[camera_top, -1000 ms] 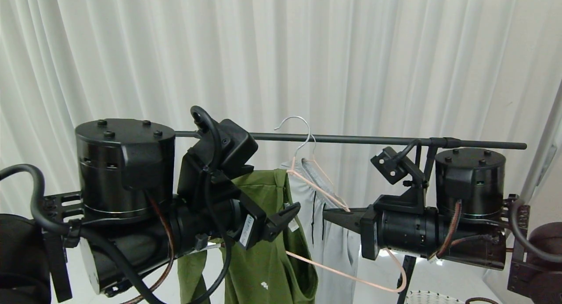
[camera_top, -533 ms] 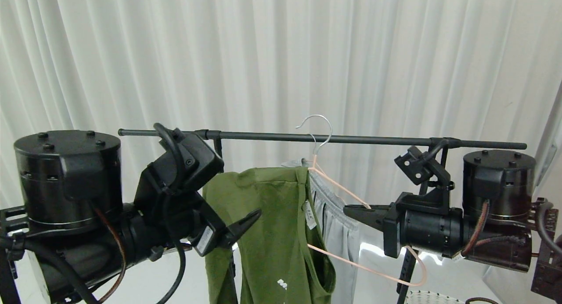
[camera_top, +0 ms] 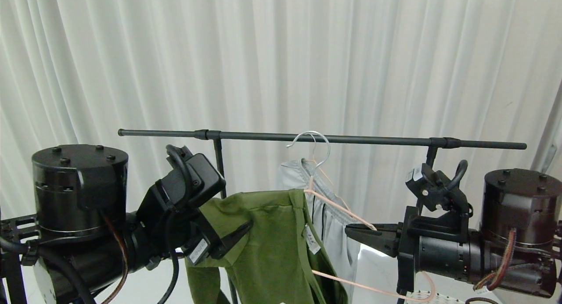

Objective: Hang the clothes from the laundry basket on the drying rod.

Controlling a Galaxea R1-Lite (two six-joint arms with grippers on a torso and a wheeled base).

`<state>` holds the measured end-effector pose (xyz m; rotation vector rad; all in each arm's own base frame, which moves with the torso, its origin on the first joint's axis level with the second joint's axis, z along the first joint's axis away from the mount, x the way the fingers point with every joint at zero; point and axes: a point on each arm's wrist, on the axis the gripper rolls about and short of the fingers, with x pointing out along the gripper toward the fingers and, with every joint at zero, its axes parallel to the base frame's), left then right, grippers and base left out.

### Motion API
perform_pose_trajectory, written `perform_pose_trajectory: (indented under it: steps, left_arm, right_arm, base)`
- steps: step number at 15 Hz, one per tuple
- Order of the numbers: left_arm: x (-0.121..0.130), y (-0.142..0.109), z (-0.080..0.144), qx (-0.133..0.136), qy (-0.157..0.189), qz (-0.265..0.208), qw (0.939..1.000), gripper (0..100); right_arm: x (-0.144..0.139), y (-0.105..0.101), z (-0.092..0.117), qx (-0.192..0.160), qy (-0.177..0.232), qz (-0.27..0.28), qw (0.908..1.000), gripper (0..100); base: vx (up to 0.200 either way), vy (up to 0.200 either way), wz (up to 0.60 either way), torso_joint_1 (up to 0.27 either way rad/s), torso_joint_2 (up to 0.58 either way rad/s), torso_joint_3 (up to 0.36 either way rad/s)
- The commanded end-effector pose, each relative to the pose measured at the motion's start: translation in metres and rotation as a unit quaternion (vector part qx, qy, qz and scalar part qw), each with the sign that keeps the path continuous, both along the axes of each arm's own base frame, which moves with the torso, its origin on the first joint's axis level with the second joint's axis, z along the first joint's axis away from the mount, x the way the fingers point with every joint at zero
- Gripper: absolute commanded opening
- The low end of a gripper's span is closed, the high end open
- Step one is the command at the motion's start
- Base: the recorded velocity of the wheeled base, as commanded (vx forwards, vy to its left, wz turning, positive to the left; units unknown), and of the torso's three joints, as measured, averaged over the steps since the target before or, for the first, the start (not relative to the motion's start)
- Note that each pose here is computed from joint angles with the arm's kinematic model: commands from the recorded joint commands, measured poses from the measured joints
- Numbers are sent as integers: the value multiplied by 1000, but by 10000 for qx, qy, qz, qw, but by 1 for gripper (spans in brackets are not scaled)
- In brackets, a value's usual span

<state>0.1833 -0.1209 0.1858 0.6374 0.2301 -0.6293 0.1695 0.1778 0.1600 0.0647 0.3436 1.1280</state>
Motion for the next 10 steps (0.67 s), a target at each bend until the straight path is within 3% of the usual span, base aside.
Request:
perform_pose_trajectory:
  steps: [1,10]
  left_arm:
    - [2,-6,2,-12,-12,-84,10000,100]
    - [0,-3,-2,33,23,-59,10000,100]
  right_arm:
    - [-4,4,-2,-25,31,129,9999,0]
    - [-13,4,-1,69,-258,715,9971,0]
  base:
    - [0,0,0,0,0,0]
    - [0,0,0,0,0,0]
